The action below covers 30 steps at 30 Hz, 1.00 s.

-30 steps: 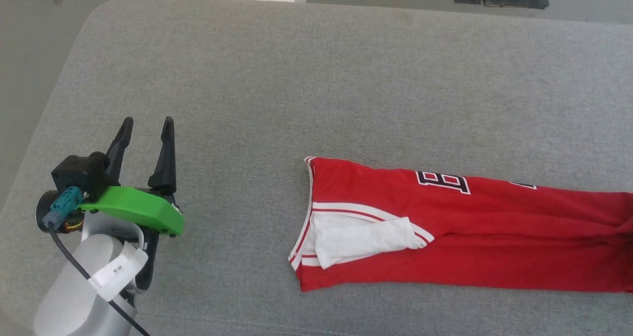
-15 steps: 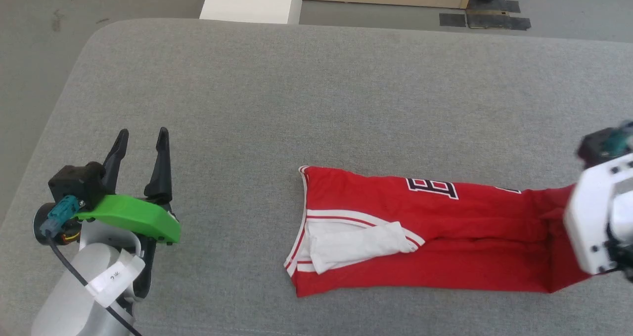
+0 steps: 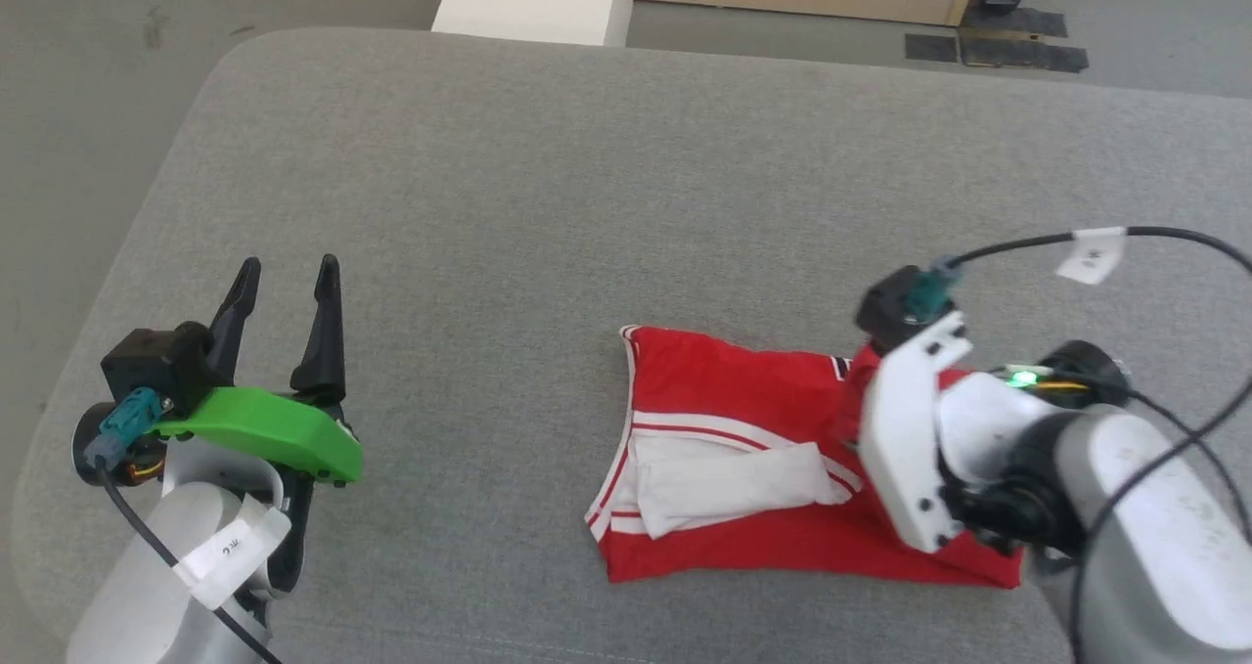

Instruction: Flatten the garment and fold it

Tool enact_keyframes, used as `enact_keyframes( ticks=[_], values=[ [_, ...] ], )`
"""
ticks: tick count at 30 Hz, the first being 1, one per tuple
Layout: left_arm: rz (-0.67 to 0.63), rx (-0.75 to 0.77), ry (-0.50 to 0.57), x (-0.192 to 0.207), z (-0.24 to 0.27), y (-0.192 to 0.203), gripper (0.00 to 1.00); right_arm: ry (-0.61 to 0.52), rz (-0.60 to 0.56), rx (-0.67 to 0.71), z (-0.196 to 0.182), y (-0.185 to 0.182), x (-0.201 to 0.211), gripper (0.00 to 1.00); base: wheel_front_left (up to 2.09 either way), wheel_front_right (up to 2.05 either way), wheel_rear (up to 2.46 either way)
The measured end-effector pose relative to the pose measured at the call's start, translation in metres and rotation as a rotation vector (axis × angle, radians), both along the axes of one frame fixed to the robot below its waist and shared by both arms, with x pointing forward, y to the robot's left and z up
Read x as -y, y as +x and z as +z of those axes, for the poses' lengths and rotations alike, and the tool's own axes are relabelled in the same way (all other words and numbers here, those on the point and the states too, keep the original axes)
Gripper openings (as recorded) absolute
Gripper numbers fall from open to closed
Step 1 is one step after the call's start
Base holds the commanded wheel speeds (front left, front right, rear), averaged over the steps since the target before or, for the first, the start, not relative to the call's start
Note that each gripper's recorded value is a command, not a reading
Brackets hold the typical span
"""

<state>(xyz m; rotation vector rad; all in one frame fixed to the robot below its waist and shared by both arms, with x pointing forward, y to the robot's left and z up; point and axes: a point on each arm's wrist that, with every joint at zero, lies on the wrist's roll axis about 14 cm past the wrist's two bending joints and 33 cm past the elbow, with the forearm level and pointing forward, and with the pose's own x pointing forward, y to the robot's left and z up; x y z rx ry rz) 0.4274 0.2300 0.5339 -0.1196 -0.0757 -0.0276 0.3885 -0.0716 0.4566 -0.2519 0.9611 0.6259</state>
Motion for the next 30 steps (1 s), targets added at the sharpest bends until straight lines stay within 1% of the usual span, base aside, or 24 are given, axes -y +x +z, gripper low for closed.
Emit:
enact_keyframes(
  ticks=[4,10,17,21,24,26,27,28,29,30],
  values=[
    [0.02,-0.01,0.0,-0.007,-0.003,-0.004,1.0,0.042,0.07,-0.013,-0.007,0.002,-0.037,0.0,0.0,0.0,0.0],
    [0.044,-0.033,-0.002,-0.014,-0.011,-0.008,1.0,0.066,0.135,-0.03,-0.023,0.005,-0.071,0.0,0.0,0.0,0.0],
    [0.066,-0.067,-0.013,-0.02,-0.024,-0.008,1.0,0.074,0.161,-0.066,-0.05,0.008,-0.092,0.0,0.0,0.0,0.0],
    [0.069,-0.083,-0.019,-0.02,-0.031,-0.005,1.0,0.064,0.162,-0.102,-0.068,0.007,-0.094,0.0,0.0,0.0,0.0],
    [0.068,-0.095,-0.023,-0.019,-0.036,-0.004,1.0,0.071,0.161,-0.112,-0.074,0.007,-0.097,0.0,0.0,0.0,0.0],
    [0.067,-0.097,-0.028,-0.018,-0.037,-0.003,1.0,0.094,0.155,-0.116,-0.074,0.006,-0.101,0.0,0.0,0.0,0.0],
    [0.065,-0.097,-0.029,-0.017,-0.037,-0.003,1.0,0.114,0.15,-0.112,-0.072,0.007,-0.104,0.07,0.0,0.0,0.0],
    [0.064,-0.097,-0.031,-0.016,-0.037,-0.003,1.0,0.13,0.151,-0.109,-0.071,0.006,-0.107,0.45,0.0,0.0,0.0],
    [0.063,-0.096,-0.031,-0.016,-0.037,-0.003,1.0,0.144,0.154,-0.106,-0.069,0.005,-0.11,1.0,0.0,0.0,0.0],
    [0.06,-0.094,-0.033,-0.016,-0.036,-0.003,1.0,0.167,0.157,-0.107,-0.065,0.003,-0.115,1.0,0.0,0.0,0.0]
  ],
)
